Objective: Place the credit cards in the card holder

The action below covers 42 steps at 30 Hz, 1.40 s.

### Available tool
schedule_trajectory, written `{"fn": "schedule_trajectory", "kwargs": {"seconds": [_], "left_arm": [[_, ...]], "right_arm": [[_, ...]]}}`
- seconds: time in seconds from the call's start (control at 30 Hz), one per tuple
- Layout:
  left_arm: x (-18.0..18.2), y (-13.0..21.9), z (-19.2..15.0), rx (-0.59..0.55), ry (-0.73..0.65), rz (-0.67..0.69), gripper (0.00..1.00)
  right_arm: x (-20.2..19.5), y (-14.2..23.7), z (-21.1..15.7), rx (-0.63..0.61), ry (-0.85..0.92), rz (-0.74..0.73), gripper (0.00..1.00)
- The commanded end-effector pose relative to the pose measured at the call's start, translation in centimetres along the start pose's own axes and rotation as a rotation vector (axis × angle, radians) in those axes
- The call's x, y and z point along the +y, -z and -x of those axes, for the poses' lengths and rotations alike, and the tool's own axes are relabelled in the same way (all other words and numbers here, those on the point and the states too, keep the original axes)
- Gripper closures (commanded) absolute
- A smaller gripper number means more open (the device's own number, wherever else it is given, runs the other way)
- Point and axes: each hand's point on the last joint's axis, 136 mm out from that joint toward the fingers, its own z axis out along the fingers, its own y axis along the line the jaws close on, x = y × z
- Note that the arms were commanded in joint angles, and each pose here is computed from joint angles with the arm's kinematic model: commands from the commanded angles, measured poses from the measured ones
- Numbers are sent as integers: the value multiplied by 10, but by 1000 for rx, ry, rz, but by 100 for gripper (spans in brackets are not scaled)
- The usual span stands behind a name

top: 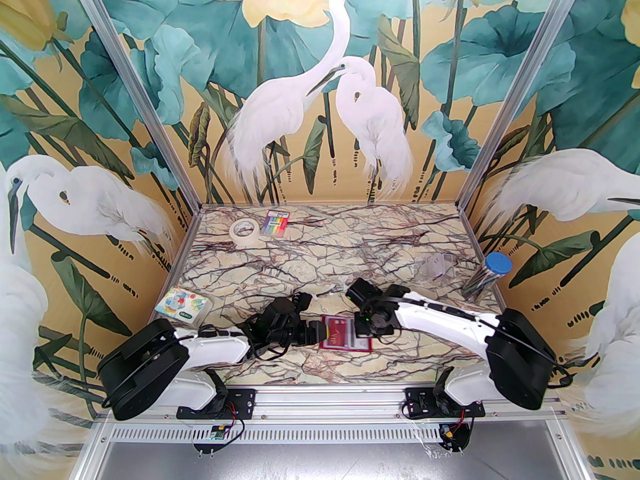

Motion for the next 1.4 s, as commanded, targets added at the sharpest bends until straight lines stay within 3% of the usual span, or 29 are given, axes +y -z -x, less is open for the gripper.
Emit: {"fn": "schedule_trajectory", "kwargs": {"seconds": [0.0,0.57,0.8,1.37], "left_arm": [[17,7,-3,-21,16,83,44],[39,47,-4,-54,24,312,37],[42,32,-10,9,39,312,40],[26,10,-5,40,-57,250,42]], "right_arm": [[26,3,11,-24,47,63,100],[27,-1,9,-22,20,50,100],[28,-3,8,-15,27,47,100],[30,-5,7,-3,31,50,100]]}}
